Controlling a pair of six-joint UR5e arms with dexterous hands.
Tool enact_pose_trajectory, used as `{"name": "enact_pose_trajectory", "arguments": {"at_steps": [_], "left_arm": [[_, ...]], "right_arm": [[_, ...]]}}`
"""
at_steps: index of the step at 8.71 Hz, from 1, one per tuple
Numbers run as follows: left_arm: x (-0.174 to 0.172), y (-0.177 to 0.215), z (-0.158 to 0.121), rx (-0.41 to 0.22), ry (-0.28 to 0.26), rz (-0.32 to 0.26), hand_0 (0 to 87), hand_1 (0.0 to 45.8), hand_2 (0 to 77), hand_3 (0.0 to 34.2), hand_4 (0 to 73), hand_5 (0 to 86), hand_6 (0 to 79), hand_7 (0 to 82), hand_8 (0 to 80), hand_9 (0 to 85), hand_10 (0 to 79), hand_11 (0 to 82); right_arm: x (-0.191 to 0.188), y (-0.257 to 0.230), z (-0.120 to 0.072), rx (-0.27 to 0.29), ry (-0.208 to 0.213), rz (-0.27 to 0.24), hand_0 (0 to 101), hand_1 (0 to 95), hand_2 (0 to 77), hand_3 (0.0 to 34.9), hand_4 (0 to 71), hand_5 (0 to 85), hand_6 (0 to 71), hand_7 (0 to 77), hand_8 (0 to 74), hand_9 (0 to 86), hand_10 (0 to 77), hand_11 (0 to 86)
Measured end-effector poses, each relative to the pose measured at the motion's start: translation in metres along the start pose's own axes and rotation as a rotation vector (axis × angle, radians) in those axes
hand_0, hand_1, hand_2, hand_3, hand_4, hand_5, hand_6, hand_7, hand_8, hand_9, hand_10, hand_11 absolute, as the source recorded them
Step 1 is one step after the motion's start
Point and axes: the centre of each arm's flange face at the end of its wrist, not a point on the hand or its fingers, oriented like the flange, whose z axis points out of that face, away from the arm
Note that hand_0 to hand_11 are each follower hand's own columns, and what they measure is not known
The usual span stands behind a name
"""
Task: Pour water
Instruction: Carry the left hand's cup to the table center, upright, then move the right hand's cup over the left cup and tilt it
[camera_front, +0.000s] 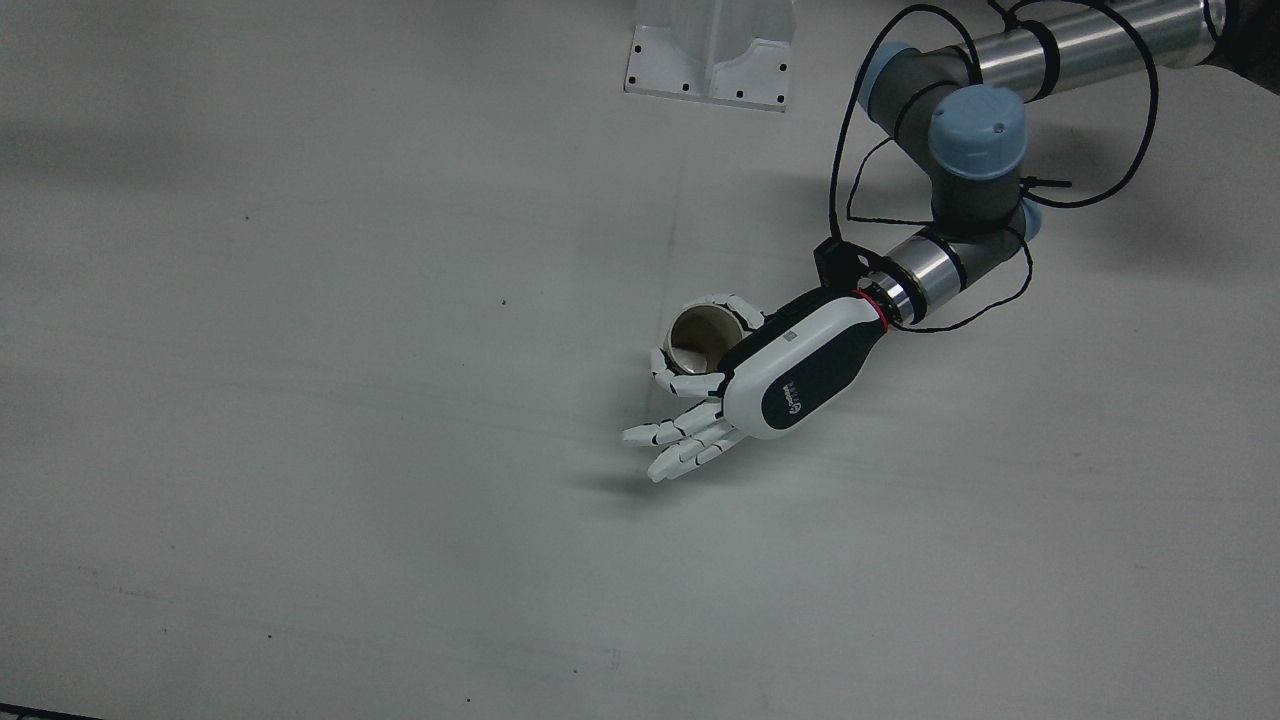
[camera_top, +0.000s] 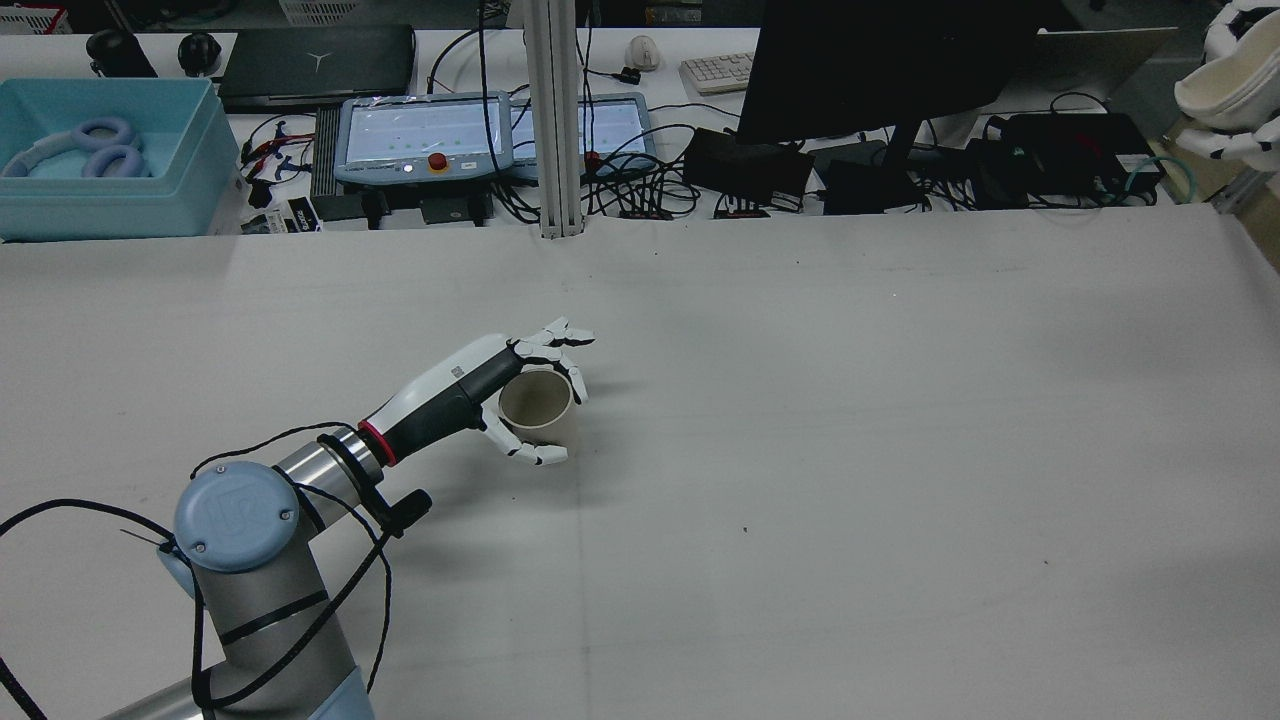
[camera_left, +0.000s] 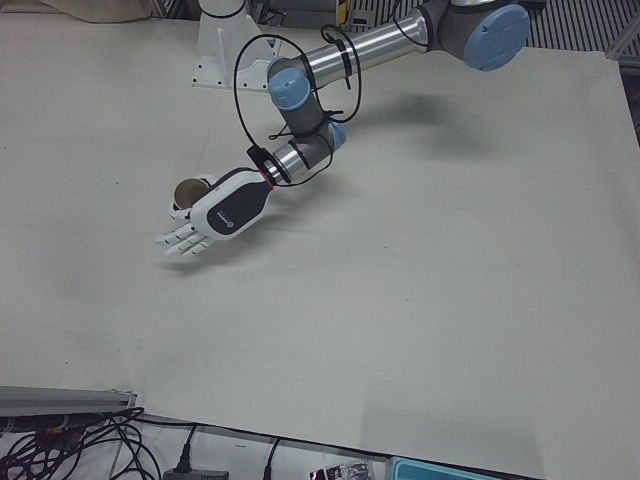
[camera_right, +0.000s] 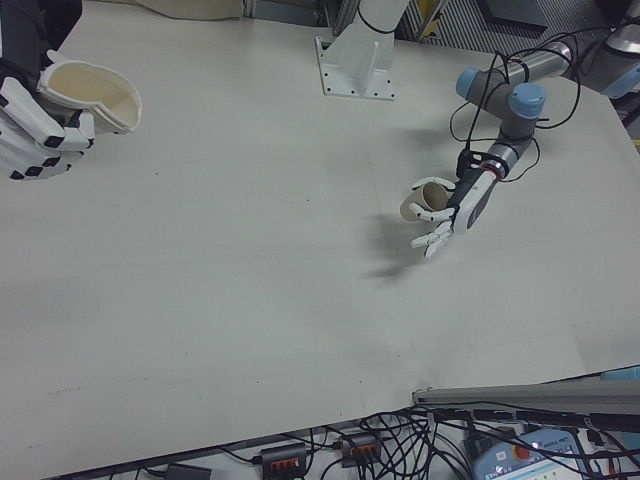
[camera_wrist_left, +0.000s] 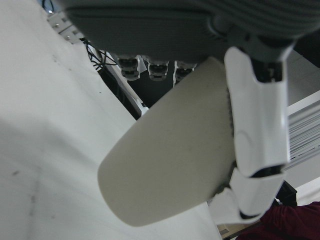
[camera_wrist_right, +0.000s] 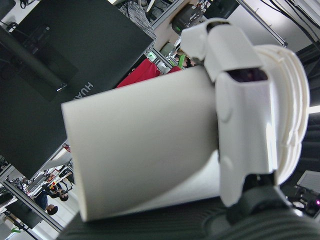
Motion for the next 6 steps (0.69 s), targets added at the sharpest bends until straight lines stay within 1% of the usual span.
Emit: {"name": "enact_pose_trajectory", "arguments": {"at_steps": [1,2,3,4,5,6], "left_arm": [[0.021,0.032,0.024,-0.013,0.032,0.033,62.9,17.5,32.2,4.7,48.5,37.1,10.9,16.9,4.9,3.3,4.9,8.7],[0.049,0.07,0.05,-0.036,0.065,0.076,64.6,17.5,32.2,4.7,48.5,37.1,9.8,15.3,7.1,3.3,3.8,8.7],[0.069,0.116,0.072,-0.072,0.092,0.115,70.7,18.0,31.6,4.5,49.1,37.1,9.8,15.3,7.1,1.6,3.8,8.2],[0.072,0.16,0.088,-0.111,0.099,0.137,65.9,18.0,31.6,4.8,49.6,37.1,9.8,15.3,7.1,3.8,3.8,8.2],[0.068,0.198,0.104,-0.145,0.103,0.16,65.6,17.5,32.2,4.7,49.6,37.1,12.0,16.9,7.1,2.2,3.8,8.2],[0.059,0.225,0.12,-0.167,0.103,0.174,65.6,17.5,32.2,4.7,49.6,37.1,12.0,16.9,7.1,2.2,3.8,8.2]], "right_arm": [[0.0,0.011,0.008,-0.008,0.022,-0.046,80,9.3,40.4,0.0,46.9,69.3,64.4,68.7,54.5,68.2,49.6,70.9],[0.006,0.023,0.014,-0.018,0.049,-0.092,80,9.3,40.4,0.0,46.9,69.3,64.4,68.7,54.5,68.2,49.6,70.9],[0.015,0.037,0.02,-0.027,0.085,-0.134,80,9.3,40.4,0.0,48.0,69.3,64.4,68.7,53.5,67.1,48.0,70.4],[0.021,0.052,0.027,-0.032,0.118,-0.172,80,7.6,41.5,0.0,49.1,69.3,67.1,68.2,53.5,64.9,46.4,69.3],[0.023,0.067,0.034,-0.038,0.146,-0.205,80,7.6,41.5,0.0,49.6,69.3,67.6,67.6,53.5,64.9,46.4,68.7],[0.021,0.08,0.041,-0.042,0.162,-0.227,80,7.6,41.5,0.0,49.6,69.3,67.6,68.2,52.9,64.9,46.9,66.5]]}}
